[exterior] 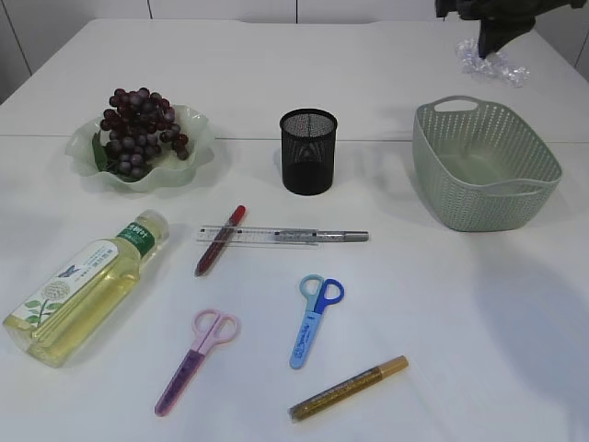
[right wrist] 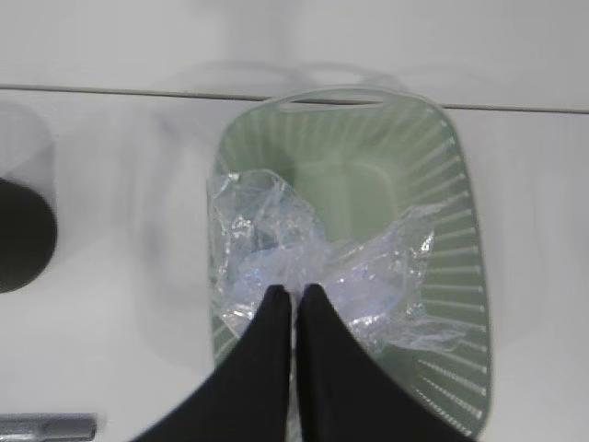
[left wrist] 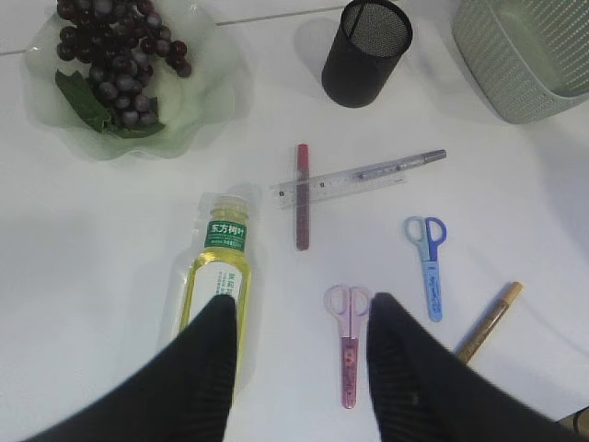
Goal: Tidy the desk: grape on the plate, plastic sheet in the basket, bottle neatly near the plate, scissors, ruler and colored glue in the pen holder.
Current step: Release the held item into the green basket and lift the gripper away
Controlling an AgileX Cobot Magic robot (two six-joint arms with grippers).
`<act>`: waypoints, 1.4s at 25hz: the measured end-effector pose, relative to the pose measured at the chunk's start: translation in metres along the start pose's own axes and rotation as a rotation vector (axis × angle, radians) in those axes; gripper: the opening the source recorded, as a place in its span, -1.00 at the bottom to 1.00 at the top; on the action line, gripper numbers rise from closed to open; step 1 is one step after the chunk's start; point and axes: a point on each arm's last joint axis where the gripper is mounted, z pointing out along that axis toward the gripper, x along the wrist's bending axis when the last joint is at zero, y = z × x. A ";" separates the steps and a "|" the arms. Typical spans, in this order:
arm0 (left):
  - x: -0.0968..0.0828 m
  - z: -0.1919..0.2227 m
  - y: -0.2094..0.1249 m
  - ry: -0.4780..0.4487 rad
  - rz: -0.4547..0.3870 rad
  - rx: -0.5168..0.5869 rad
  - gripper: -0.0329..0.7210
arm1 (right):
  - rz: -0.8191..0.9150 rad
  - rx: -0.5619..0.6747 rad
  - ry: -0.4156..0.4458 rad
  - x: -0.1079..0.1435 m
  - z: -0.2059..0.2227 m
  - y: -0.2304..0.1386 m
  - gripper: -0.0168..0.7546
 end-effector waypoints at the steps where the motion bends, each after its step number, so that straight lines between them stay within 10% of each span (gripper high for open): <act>1: 0.000 0.000 0.000 0.000 0.000 0.000 0.00 | 0.012 0.003 -0.006 -0.006 0.001 0.000 -0.92; 15: 0.000 0.000 0.000 0.000 0.000 0.000 0.00 | 0.036 0.028 -0.007 -0.017 0.006 -0.002 -0.90; 24: -0.002 -0.002 0.000 -0.014 -0.004 -0.007 0.00 | 0.036 0.031 -0.007 -0.017 0.007 -0.003 -0.03; 35: -0.003 -0.003 -0.001 -0.024 -0.007 -0.011 0.00 | 0.037 0.031 -0.003 -0.017 0.003 -0.004 0.08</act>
